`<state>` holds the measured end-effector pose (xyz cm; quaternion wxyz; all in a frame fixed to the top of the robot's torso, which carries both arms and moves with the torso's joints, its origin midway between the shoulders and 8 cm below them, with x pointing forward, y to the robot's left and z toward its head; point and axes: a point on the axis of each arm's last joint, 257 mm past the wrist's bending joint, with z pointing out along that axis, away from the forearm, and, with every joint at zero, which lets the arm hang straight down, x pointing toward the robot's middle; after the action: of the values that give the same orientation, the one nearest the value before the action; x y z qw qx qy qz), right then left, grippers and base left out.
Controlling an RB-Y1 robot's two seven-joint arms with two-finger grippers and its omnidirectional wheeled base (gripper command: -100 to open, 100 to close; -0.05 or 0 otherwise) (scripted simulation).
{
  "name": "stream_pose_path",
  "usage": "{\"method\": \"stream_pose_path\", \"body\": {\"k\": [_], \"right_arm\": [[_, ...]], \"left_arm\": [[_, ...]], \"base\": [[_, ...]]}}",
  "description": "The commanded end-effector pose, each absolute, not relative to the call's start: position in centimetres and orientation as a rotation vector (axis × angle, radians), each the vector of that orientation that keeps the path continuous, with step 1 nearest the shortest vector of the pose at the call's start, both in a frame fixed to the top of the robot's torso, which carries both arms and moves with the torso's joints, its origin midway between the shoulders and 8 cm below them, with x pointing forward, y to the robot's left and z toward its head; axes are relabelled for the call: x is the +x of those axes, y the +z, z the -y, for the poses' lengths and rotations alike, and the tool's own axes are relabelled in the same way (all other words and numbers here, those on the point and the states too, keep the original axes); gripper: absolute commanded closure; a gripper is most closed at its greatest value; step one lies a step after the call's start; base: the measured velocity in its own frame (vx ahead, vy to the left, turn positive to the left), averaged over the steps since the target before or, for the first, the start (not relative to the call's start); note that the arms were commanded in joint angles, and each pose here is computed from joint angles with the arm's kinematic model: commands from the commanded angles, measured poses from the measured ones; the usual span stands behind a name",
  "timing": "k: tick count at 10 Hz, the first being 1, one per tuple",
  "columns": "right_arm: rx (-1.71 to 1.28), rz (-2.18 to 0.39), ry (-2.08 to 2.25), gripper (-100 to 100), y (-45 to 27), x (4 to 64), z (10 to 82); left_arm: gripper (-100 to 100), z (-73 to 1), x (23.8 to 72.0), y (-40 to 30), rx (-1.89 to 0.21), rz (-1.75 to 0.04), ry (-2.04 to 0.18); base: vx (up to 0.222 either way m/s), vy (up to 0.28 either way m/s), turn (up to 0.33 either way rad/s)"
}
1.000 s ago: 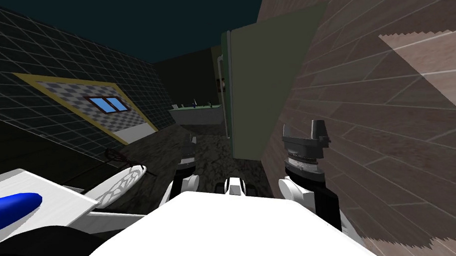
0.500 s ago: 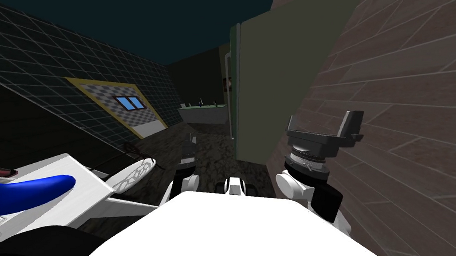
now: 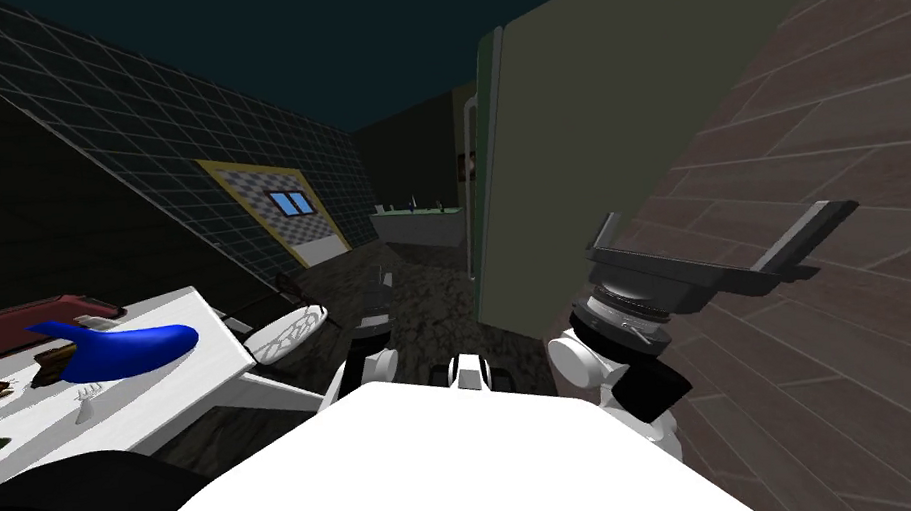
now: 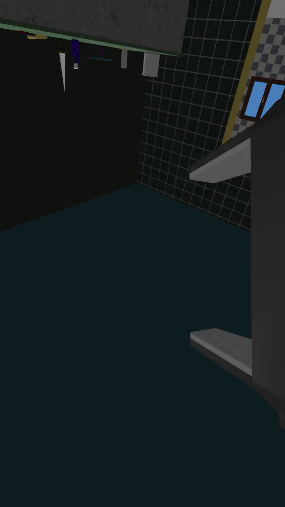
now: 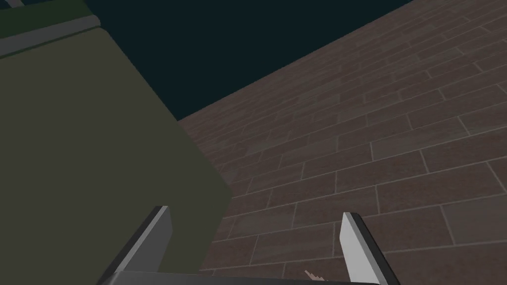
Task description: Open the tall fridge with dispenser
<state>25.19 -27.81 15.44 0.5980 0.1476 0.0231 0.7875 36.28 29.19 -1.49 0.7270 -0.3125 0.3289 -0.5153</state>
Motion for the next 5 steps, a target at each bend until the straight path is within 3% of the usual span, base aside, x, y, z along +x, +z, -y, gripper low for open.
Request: {"method": "stream_pose_path", "body": {"k": [1, 5], "right_arm": [[0.314, 0.077, 1.932, -100, 16.9, 23.8, 28.4], [0.285, 0.241, 2.058, -100, 18.0, 22.5, 29.6]], "left_arm": [[0, -29.2, 36.3, -1.5, -0.689, -0.725, -1.136], [0, -29.2, 36.3, -1.5, -0.689, -0.725, -1.136]], "base": [[0.088, -0.011, 0.165], [0.06, -0.013, 0.182]]}}
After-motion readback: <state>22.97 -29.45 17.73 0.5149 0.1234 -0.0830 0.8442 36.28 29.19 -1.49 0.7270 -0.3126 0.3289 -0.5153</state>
